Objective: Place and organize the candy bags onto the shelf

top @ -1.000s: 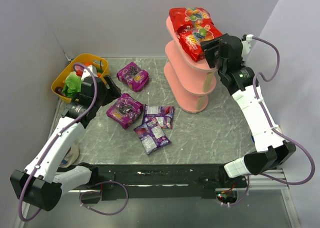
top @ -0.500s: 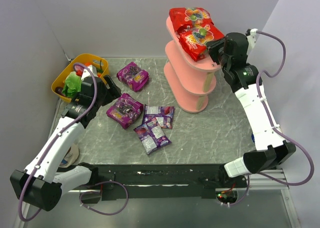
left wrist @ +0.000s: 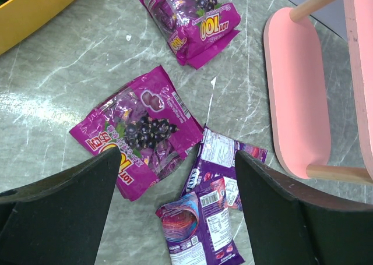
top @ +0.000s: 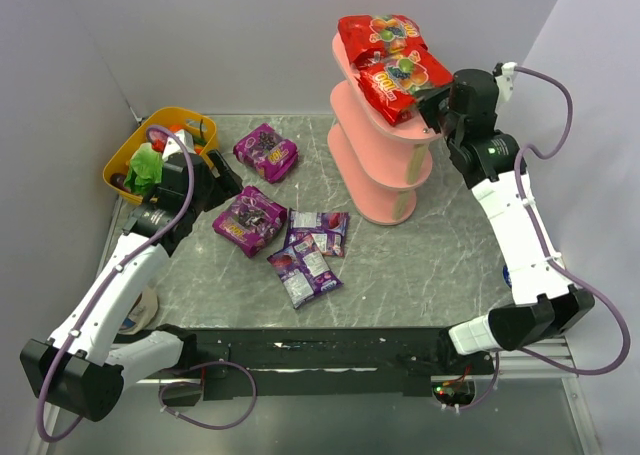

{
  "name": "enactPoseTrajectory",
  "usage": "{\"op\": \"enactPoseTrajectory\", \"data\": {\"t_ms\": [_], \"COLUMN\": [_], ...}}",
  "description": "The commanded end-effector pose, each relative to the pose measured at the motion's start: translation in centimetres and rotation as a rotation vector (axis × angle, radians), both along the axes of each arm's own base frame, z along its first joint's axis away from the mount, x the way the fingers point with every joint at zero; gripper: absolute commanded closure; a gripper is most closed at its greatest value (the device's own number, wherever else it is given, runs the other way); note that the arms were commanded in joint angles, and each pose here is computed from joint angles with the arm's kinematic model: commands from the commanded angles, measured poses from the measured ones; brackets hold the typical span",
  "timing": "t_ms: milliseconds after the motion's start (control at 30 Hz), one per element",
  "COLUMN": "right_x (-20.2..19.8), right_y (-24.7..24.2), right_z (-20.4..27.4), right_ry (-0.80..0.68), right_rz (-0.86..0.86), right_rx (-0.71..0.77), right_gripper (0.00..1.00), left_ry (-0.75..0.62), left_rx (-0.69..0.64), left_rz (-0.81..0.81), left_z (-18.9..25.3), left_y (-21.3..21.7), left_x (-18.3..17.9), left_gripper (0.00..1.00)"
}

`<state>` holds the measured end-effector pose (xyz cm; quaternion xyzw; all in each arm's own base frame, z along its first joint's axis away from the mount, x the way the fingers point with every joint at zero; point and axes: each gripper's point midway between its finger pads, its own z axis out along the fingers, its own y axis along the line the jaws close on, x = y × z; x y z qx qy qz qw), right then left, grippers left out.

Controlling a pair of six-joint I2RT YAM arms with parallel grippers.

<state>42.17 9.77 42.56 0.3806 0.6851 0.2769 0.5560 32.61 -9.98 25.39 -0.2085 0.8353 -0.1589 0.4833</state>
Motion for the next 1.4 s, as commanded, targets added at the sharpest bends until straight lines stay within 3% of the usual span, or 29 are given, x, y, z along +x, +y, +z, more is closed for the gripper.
{"op": "enactPoseTrajectory", "data": {"t_ms": [0,67,100,167,200,367,500,600,767,933,1100,1367], "right_x": [-1.8,-1.8,-2.0,-2.1,-2.4,-4.5,-7.3,-9.2,-13.4,-17.0,-16.2,-15.0], "right_y": [-1.1,-0.9,-0.9,-0.6,-0.6,0.1,1.6,3.9,10.5,18.2,22.6,25.4], "right_z": [2.2,2.4,2.2,2.5,2.6,4.7,6.7,7.4,7.3,3.3,-4.3,-13.0], "right_ry": [-0.059,-0.069,-0.067,-0.083,-0.09,-0.166,-0.232,-0.266,-0.398,-0.442,-0.316,-0.121], "right_rz": [-0.034,-0.023,-0.019,0.001,0.008,0.074,0.21,0.356,0.671,1.009,1.13,1.245], "right_rx": [0.019,0.022,0.018,0.014,0.003,-0.046,-0.166,-0.274,-0.439,-0.557,-0.697,-0.752], "right_gripper": [0.98,0.83,0.67,0.53,0.42,0.2,0.0,0.0,0.0,0.01,0.01,0.08], "left_ry": [-0.047,-0.044,-0.045,-0.047,-0.048,-0.047,-0.048,-0.045,-0.02,0.051,0.154,0.264], "left_rx": [-0.015,-0.015,-0.016,-0.016,-0.015,-0.022,-0.031,-0.038,-0.038,-0.108,-0.207,-0.281], "left_rz": [-0.01,-0.011,-0.011,-0.011,-0.012,-0.015,-0.021,-0.017,-0.006,0.028,0.053,0.127], "left_z": [1.4,1.3,1.3,1.4,1.5,1.9,2.1,1.6,0.2,-2.4,-6.2,-11.7], "left_y": [-0.2,-0.2,-0.2,-0.2,-0.2,-0.3,-0.3,-0.1,0.2,0.1,-0.7,-1.2], "left_x": [0.2,0.2,0.2,0.2,0.1,-0.1,-0.5,-1.1,-1.8,-1.9,-1.4,-0.5], "left_gripper": [0.15,0.15,0.15,0.15,0.14,0.13,0.09,0.01,0.04,0.04,0.04,0.03]}}
